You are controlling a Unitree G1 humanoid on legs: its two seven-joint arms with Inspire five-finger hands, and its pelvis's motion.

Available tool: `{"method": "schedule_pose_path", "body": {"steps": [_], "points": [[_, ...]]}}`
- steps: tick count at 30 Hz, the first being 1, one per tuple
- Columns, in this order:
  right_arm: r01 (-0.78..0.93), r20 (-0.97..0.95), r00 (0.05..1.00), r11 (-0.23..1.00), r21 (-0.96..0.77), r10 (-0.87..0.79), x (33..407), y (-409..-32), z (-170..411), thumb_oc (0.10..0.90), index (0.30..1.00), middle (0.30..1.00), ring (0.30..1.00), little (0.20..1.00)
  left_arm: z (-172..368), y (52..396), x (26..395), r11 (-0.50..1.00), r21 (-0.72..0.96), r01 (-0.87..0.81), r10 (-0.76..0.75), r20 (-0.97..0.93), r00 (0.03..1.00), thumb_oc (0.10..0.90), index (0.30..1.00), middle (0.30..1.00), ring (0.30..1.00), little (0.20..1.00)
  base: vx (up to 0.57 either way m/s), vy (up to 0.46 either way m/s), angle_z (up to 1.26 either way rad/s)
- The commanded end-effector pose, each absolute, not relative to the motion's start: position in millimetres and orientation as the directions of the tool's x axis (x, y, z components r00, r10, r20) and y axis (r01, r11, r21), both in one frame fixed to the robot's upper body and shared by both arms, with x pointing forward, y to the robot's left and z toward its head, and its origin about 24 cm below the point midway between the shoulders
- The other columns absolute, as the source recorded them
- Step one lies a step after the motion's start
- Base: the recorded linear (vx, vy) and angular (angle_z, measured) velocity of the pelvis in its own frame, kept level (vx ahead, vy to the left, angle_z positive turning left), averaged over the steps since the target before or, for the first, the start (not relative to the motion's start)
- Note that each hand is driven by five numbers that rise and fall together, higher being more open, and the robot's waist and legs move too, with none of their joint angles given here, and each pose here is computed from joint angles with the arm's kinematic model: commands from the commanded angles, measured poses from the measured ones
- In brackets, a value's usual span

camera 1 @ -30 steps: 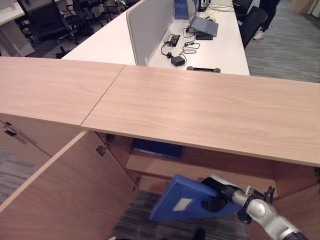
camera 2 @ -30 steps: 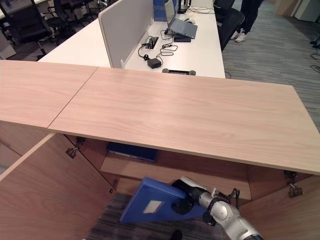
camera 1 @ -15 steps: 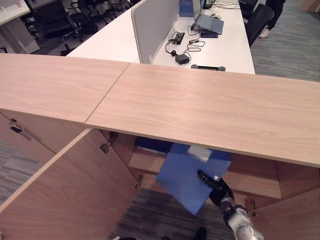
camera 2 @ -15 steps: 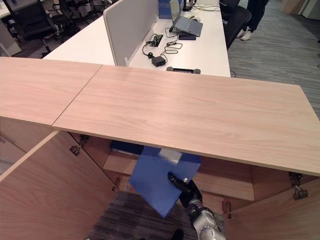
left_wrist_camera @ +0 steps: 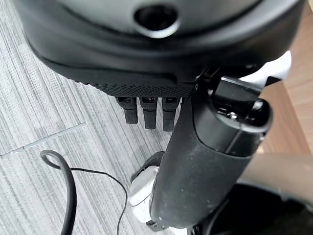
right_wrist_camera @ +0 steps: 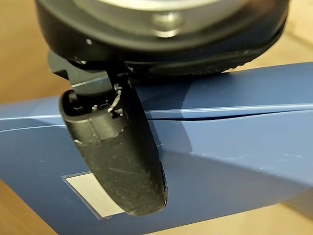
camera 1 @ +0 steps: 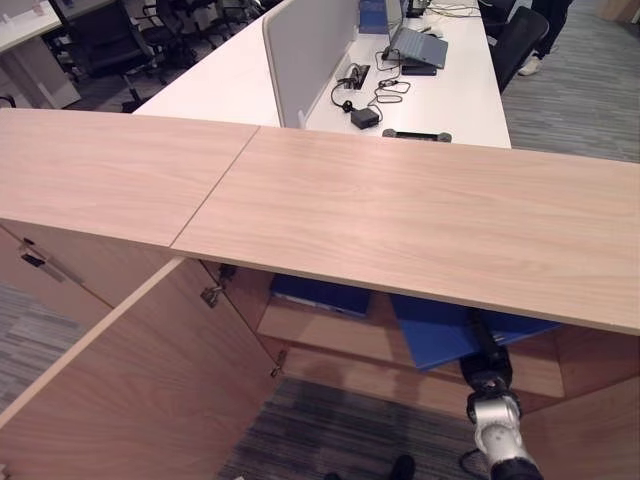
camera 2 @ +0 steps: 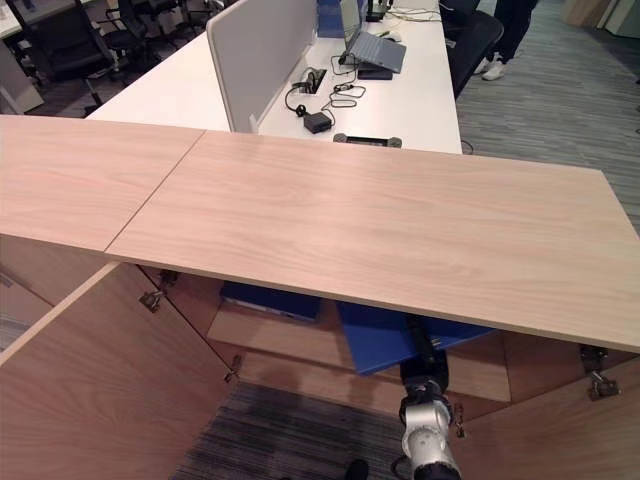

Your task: Put the empty folder in the office cabinet

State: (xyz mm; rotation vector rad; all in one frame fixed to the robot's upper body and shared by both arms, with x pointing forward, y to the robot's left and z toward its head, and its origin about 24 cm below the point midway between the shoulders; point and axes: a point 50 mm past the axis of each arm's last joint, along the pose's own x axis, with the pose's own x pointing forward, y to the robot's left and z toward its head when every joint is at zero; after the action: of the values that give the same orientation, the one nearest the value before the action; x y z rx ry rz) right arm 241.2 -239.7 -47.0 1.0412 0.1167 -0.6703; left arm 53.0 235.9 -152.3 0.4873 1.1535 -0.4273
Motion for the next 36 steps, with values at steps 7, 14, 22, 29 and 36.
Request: {"method": "schedule_pose_path", "body": {"steps": [7,14,22,29,36], "points": [[0.358,-0.081,0.775,0.33,0.873,-0.627,320.3,-283.0,59.3,0.4,0.3,0.3,0.3,0.3,-142.3,219.2,86.5,0.741,0.145,0.655,-0.202,-0.883,0.424,0.8,0.9,0.9,0.9,0.9,-0.04,-0.006,0.03],[0.357,-0.018,0.701,0.329,0.874,-0.713,343.0,-330.3,121.6,0.4,0.3,0.3,0.3,0.3,-132.3,213.6,102.7,0.621,0.191,0.76,-0.276,-0.855,0.44,0.8,0.9,0.9,0.9,0.9,-0.06,0.023,0.09],[0.348,0.041,0.617,0.319,0.881,-0.786,342.2,-376.3,186.9,0.4,0.3,0.3,0.3,0.3,-127.3,208.2,107.4,0.557,0.197,0.807,-0.329,-0.839,0.432,0.8,0.9,0.9,0.9,0.9,-0.05,-0.013,0.16],[0.298,0.067,0.5,0.244,0.923,-0.863,319.1,-413.9,228.8,0.4,0.3,0.3,0.3,0.3,-123.1,197.3,104.6,0.494,0.185,0.849,-0.396,-0.822,0.41,0.8,0.9,0.9,0.9,0.9,0.01,-0.044,0.16],[0.301,0.022,0.445,0.173,0.938,-0.895,306.7,-428.4,231.9,0.4,0.3,0.3,0.3,0.3,-121.4,194.7,110.4,0.589,0.173,0.789,-0.385,-0.798,0.463,0.8,0.9,0.9,0.9,0.9,0.04,-0.032,0.06]]}}
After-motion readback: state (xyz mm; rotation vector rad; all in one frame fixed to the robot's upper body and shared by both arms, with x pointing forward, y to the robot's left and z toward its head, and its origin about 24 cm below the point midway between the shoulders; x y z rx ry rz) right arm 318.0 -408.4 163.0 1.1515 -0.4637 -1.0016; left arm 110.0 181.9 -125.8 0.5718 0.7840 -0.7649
